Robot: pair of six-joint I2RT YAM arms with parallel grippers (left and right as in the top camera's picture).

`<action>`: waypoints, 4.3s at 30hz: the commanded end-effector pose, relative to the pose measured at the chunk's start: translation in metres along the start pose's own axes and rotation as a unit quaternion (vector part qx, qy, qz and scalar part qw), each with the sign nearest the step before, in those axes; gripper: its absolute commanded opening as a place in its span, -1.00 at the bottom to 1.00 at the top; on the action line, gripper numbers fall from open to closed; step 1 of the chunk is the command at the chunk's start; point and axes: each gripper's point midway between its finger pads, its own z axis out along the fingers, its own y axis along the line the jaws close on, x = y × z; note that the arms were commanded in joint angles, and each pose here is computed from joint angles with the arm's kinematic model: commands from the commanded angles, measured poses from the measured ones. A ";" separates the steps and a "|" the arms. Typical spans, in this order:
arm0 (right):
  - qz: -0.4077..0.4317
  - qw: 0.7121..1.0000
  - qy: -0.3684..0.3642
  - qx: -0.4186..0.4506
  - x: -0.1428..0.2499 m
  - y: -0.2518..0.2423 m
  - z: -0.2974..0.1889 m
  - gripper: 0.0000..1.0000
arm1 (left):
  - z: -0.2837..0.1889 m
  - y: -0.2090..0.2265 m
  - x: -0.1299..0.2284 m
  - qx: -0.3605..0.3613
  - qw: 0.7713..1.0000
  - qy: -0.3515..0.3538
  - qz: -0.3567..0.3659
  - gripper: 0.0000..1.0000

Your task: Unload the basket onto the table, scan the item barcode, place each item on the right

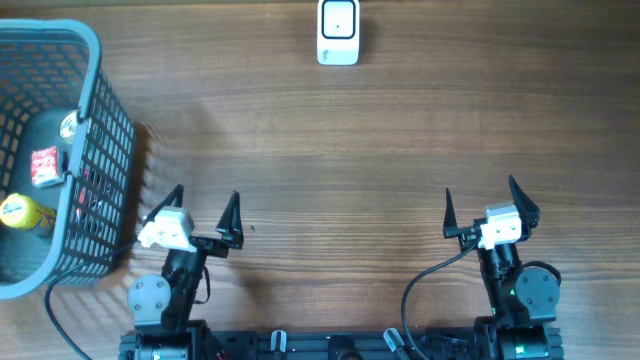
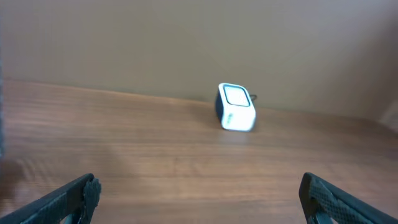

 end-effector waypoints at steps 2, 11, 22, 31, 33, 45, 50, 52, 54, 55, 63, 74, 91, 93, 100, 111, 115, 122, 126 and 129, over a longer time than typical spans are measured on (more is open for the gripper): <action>-0.005 1.000 -0.002 -0.004 -0.001 0.001 0.000 1.00 | -0.011 -0.026 -0.054 0.036 0.999 -0.022 0.003 1.00; -0.005 1.000 -0.002 -0.004 -0.001 0.001 0.000 1.00 | 0.033 -0.007 -0.192 -0.100 0.991 0.084 -0.026 1.00; -0.004 1.000 -0.002 -0.004 -0.001 0.001 0.000 1.00 | 0.090 0.050 -0.201 -0.232 0.938 0.256 -0.005 1.00; -0.005 1.000 -0.002 -0.004 -0.001 0.001 0.000 1.00 | -0.020 0.172 -0.298 -0.453 0.859 0.042 -0.235 1.00; -0.004 1.000 -0.002 -0.004 -0.001 0.001 0.000 1.00 | -0.043 0.192 -0.297 -0.476 0.833 0.018 -0.282 1.00; -0.004 1.000 -0.002 -0.004 -0.001 0.001 0.000 1.00 | -0.089 0.292 -0.177 -0.631 0.646 0.143 -0.405 1.00; -0.005 1.000 -0.002 -0.004 -0.001 0.001 0.000 1.00 | -0.092 0.315 -0.130 -0.658 0.594 0.210 -0.412 1.00; -0.004 1.000 -0.002 -0.004 -0.001 0.001 0.000 1.00 | -0.090 0.322 -0.110 -0.660 0.579 0.232 -0.419 1.00; -0.005 1.000 -0.002 -0.004 -0.001 0.001 0.000 1.00 | -0.089 0.329 -0.091 -0.661 0.572 0.243 -0.420 1.00; -0.005 1.000 -0.002 -0.004 -0.001 0.001 0.000 1.00 | -0.088 0.333 -0.079 -0.661 0.570 0.246 -0.421 1.00; -0.005 1.000 -0.002 -0.004 -0.001 0.001 0.000 1.00 | -0.086 0.347 -0.010 -0.660 0.569 0.251 -0.421 1.00; -0.005 1.000 -0.002 -0.004 -0.001 0.001 0.000 1.00 | -0.079 0.366 0.015 -0.660 0.591 0.216 -0.410 1.00; -0.005 1.000 -0.002 -0.004 -0.001 0.001 0.000 1.00 | -0.076 0.372 0.043 -0.656 0.581 0.237 -0.421 0.02; -0.005 1.000 -0.002 -0.004 -0.001 0.001 0.000 1.00 | -0.077 0.370 0.045 -0.655 0.578 0.241 -0.422 0.02; -0.005 1.000 -0.002 -0.004 -0.001 0.001 0.000 1.00 | -0.052 0.354 0.036 -0.593 0.609 0.239 -0.470 -0.14; -0.005 1.000 -0.002 -0.004 -0.001 0.001 0.000 1.00 | -0.027 0.304 -0.110 -0.491 0.741 0.100 -0.447 -0.14; -0.005 1.000 -0.002 -0.004 -0.001 0.001 0.000 1.00 | -0.023 0.251 -0.194 -0.409 0.806 0.006 -0.428 -0.08; -0.005 1.000 -0.002 -0.004 -0.001 0.001 0.000 1.00 | -0.030 0.143 -0.292 -0.244 0.863 -0.111 -0.428 0.01; -0.005 1.000 -0.002 -0.004 -0.001 0.001 0.000 0.99 | -0.008 0.080 -0.295 -0.135 0.885 -0.064 -0.441 -0.01; -0.005 1.000 -0.002 -0.004 -0.001 0.001 0.000 1.00 | 0.023 0.051 -0.280 -0.082 0.893 -0.003 -0.444 -0.02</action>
